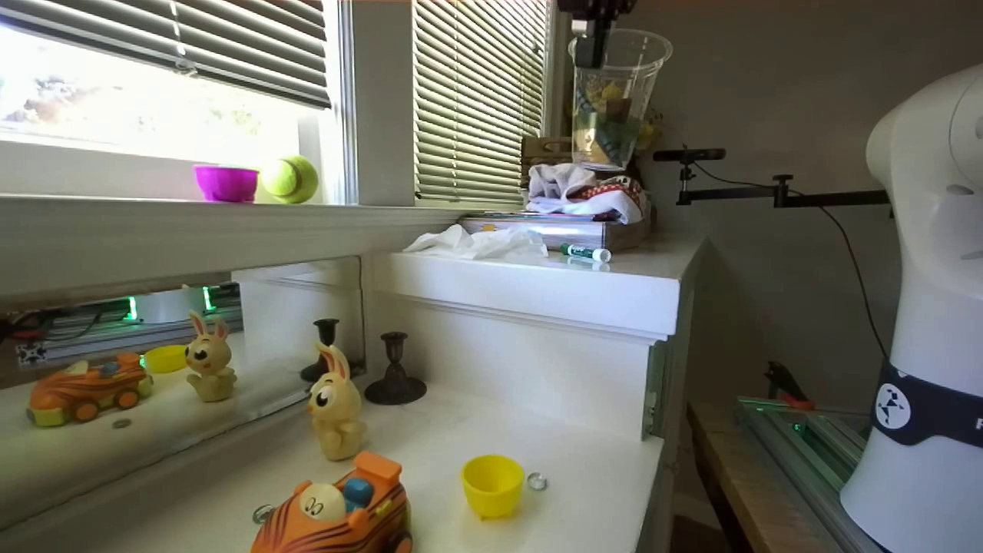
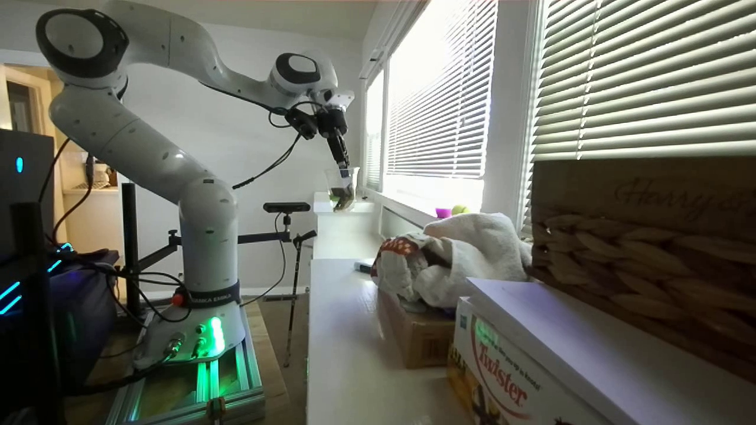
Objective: Move the clear cup to the top of the counter on the right.
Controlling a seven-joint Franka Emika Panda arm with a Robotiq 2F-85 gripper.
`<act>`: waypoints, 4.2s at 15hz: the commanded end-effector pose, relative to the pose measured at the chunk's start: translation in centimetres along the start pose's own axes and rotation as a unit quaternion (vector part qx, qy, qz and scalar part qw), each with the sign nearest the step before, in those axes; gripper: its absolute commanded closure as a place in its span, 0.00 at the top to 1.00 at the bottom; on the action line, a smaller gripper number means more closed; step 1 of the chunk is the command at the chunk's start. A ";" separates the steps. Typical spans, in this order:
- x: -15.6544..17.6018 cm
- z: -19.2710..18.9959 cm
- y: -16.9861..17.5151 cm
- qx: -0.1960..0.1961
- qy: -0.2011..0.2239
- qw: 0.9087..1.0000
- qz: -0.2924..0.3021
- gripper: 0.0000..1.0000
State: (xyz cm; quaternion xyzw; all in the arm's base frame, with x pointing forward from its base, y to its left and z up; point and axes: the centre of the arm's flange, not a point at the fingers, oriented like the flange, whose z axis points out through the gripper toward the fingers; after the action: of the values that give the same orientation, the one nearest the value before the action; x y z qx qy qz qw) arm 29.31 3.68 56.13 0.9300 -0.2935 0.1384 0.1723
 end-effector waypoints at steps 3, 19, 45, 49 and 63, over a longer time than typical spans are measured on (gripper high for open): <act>1.3 3.4 4.1 -0.009 -0.005 0.998 0.066 0.01; 4.9 12.7 5.4 -0.015 -0.005 0.992 0.122 0.01; 6.4 14.9 6.6 -0.037 -0.002 0.992 0.119 0.79; 6.5 11.7 6.8 -0.047 0.002 0.992 0.117 1.00; 7.7 -1.3 -1.2 0.181 0.067 0.981 0.014 1.00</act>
State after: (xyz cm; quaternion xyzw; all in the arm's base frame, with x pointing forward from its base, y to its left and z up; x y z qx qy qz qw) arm 34.88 0.31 58.77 0.9141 -0.2940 0.2664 0.0834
